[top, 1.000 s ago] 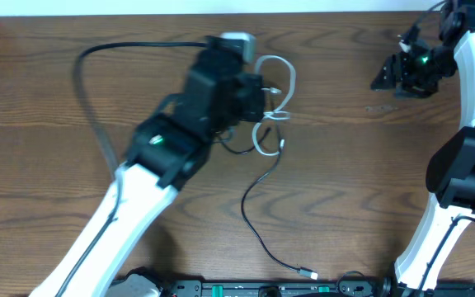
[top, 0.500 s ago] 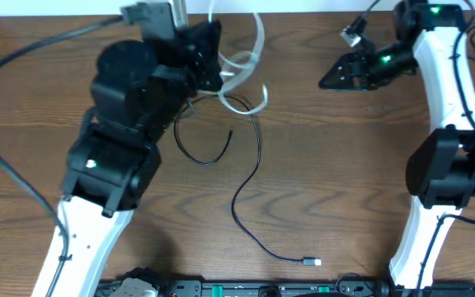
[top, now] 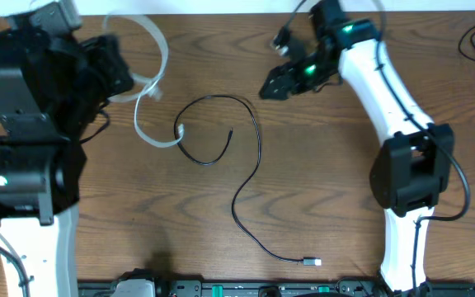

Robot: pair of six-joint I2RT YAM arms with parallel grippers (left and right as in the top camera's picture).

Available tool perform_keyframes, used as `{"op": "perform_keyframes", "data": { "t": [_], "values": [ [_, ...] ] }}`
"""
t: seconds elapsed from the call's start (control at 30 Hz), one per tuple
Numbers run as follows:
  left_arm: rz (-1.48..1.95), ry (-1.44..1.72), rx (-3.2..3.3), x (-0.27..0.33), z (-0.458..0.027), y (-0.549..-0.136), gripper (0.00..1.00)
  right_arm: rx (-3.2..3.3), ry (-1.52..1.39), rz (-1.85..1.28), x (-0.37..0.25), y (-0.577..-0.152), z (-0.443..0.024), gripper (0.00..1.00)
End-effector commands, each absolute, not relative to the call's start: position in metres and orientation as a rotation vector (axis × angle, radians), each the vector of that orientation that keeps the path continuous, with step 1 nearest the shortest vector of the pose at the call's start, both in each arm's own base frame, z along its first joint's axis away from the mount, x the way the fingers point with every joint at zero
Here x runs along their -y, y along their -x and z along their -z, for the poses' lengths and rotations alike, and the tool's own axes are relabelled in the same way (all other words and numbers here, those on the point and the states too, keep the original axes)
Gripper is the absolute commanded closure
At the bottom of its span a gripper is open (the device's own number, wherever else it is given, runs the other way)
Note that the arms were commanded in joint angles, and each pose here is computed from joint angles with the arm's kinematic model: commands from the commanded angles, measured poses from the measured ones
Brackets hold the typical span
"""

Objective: Untangle cables

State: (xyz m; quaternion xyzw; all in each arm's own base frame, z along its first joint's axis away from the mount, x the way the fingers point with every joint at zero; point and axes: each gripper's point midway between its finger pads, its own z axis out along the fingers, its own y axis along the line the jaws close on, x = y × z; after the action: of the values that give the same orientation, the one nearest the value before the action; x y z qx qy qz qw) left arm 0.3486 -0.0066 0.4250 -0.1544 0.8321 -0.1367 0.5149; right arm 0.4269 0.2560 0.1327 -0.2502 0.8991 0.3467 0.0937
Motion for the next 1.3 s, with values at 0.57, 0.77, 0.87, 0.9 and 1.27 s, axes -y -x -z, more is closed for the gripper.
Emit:
{"op": "perform_keyframes", "data": {
  "t": [0.57, 0.77, 0.87, 0.9, 1.27],
  "values": [
    [0.303, 0.415, -2.429, -0.004, -0.312, -0.365, 0.93, -2.685, 0.681, -0.832, -0.296, -0.406, -0.068, 0.99],
    [0.343, 0.309, -2.423, 0.025, -0.316, -0.369, 0.93, -2.383, 0.434, -0.769, -0.212, -0.441, -0.224, 0.99],
    [0.367, 0.247, -2.408, 0.043, -0.320, -0.372, 0.93, -2.218, 0.090, -0.619, -0.124, -0.445, -0.313, 0.99],
    [0.373, 0.232, -2.406, 0.048, -0.321, -0.372, 0.93, -2.167, 0.011, -0.587, -0.100, -0.441, -0.334, 0.99],
    [0.440, 0.057, -2.414, 0.105, -0.314, -0.383, 0.92, -1.848, -0.534, -0.258, 0.110, -0.377, -0.422, 0.99]
  ]
}}
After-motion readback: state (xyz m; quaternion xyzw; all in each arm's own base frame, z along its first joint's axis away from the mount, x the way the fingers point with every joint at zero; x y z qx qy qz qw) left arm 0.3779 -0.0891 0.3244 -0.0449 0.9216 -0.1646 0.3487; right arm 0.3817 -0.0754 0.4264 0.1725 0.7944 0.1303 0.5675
